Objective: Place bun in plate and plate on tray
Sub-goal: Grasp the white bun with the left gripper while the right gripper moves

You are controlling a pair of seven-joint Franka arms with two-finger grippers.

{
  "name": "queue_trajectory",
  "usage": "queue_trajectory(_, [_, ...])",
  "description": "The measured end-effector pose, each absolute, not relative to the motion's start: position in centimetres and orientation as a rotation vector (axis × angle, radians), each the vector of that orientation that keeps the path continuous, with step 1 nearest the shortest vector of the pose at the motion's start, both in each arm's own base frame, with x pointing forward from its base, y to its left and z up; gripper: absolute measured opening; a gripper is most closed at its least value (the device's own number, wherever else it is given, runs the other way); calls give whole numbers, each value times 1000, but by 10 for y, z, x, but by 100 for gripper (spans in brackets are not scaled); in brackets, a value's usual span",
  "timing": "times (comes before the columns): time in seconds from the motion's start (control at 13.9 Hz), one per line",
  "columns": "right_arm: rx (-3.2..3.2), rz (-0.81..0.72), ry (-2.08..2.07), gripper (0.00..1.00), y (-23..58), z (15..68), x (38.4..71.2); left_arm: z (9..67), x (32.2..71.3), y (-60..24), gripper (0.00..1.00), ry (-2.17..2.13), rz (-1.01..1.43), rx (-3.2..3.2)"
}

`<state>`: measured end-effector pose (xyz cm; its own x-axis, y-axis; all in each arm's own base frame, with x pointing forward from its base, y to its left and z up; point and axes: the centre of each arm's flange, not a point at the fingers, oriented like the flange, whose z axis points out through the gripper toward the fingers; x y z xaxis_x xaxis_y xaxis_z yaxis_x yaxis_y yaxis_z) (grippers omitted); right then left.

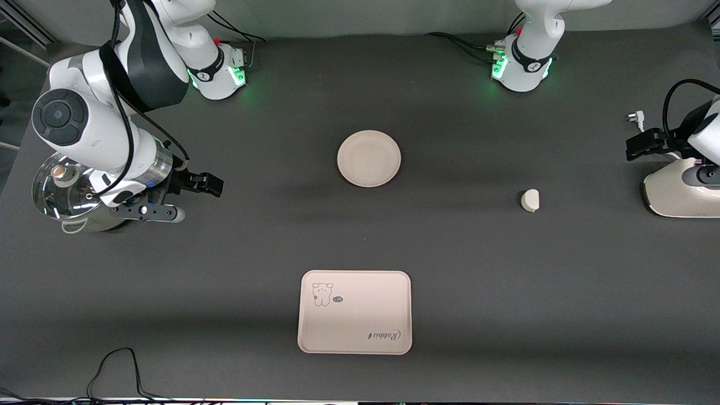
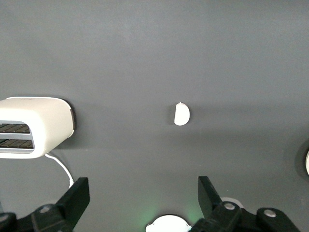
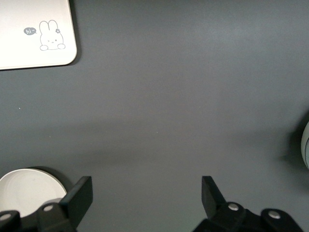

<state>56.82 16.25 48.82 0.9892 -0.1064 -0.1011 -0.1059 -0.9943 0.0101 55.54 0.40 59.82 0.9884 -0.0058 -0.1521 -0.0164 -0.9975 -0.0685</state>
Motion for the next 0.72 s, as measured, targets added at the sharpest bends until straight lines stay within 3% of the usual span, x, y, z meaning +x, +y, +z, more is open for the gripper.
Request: queue_trajectory(0.72, [3140,-114,-177,100,161,495,570,595,548,2,100,22,331,-3061])
